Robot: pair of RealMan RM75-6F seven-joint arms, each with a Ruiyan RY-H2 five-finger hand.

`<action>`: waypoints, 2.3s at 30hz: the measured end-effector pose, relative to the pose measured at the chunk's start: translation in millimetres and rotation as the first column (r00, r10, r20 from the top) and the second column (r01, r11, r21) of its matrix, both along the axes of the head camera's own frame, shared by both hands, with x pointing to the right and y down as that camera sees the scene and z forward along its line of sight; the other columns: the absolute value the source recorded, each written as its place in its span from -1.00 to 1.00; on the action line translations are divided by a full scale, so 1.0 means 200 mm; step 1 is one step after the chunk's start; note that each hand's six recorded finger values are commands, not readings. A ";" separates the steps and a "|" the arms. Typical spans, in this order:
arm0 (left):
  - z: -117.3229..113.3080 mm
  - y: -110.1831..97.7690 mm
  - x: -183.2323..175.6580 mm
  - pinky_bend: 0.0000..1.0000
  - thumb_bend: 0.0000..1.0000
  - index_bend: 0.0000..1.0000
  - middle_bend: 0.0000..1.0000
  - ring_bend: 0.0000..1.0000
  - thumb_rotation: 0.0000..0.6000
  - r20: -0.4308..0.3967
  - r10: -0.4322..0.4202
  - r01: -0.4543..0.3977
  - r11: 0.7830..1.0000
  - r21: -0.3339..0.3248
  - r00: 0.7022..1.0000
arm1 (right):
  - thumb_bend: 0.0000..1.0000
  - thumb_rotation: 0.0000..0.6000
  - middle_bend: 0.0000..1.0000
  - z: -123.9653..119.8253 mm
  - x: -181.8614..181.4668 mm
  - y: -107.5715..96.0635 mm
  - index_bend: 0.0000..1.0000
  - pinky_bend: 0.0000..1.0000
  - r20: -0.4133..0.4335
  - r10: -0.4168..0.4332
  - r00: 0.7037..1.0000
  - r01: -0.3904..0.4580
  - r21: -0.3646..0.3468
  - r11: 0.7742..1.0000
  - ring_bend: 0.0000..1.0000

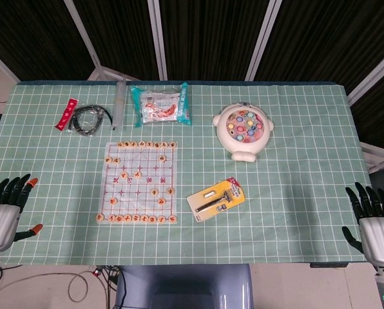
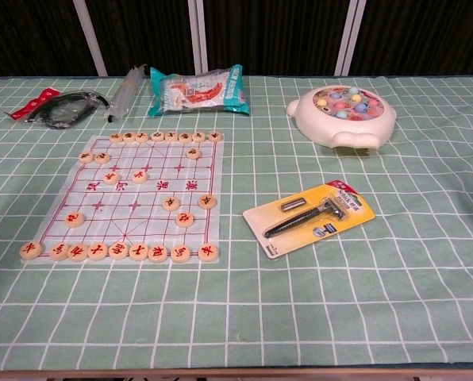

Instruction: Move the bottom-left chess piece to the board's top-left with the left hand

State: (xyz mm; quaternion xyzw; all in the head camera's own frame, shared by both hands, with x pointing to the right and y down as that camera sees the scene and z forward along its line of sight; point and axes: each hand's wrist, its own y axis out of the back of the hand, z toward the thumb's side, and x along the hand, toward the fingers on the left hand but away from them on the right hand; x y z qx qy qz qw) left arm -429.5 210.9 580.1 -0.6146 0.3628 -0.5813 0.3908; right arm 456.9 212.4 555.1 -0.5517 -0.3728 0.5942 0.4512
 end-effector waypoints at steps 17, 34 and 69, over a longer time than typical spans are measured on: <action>0.00 -0.03 0.02 0.53 -0.89 -0.70 0.38 0.32 1.00 0.030 -0.005 0.005 1.000 0.017 1.000 | -0.31 1.00 -1.00 0.00 0.01 0.00 -1.00 -0.97 0.007 0.015 1.000 -0.015 -0.009 1.000 -1.00; 0.21 -0.04 0.26 1.00 -0.50 -0.11 1.00 0.88 1.00 0.036 0.070 -0.063 0.983 -0.172 0.997 | -0.31 1.00 -1.00 0.01 0.01 0.01 -1.00 -0.98 0.023 0.033 0.999 -0.033 -0.024 0.999 -1.00; 0.60 -0.03 0.54 1.00 -0.45 -0.12 1.00 0.90 1.00 0.121 0.101 -0.052 0.933 -0.356 0.988 | -0.31 1.00 -1.00 0.01 0.01 0.01 -1.00 -0.98 0.072 0.075 0.995 -0.072 -0.045 0.996 -1.00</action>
